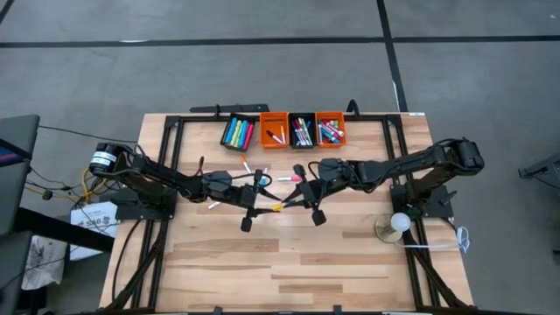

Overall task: Pick & Place Markers
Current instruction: Put the small yellow highlighter pen into the left orange basket

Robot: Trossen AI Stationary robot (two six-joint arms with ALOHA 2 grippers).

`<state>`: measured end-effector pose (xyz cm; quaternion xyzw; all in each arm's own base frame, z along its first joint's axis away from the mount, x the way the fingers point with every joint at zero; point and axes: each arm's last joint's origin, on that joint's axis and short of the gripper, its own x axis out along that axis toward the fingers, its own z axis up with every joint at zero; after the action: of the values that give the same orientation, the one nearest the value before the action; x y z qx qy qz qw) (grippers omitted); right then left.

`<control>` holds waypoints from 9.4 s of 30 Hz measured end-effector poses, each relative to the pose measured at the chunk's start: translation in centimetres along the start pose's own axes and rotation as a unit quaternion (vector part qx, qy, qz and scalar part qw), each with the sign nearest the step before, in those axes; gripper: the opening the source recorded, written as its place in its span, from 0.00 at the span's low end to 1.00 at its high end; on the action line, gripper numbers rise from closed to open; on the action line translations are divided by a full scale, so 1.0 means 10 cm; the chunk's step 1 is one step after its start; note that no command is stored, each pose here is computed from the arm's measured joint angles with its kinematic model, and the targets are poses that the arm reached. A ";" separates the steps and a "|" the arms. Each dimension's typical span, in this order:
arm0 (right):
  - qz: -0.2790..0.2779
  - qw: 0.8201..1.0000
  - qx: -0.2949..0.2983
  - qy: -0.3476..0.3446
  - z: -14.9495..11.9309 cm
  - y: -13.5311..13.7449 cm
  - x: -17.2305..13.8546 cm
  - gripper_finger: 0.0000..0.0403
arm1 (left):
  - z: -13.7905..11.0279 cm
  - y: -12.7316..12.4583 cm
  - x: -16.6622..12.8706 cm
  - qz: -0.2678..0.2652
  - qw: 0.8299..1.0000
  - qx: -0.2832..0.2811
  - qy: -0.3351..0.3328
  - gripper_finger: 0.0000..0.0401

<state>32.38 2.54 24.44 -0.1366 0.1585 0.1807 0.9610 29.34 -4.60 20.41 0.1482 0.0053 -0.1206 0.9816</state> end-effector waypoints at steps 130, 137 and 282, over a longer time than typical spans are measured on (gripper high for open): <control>-0.015 0.997 -0.009 -0.074 0.08 -0.21 -0.06 0.10 | 0.10 0.20 0.01 0.045 0.993 -0.034 -0.107 0.25; -0.014 0.997 -0.009 -0.072 0.07 -0.21 -0.06 0.16 | 0.10 0.22 0.00 0.050 0.992 -0.039 -0.106 0.13; -0.011 0.943 0.132 0.306 -1.09 -2.01 0.42 0.27 | 0.03 1.37 -1.17 0.197 0.966 -0.164 0.030 0.08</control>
<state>41.20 -17.67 17.15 -0.0594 0.4660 0.0975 0.8774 21.23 10.72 25.20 -0.0136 0.0249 0.0821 0.9962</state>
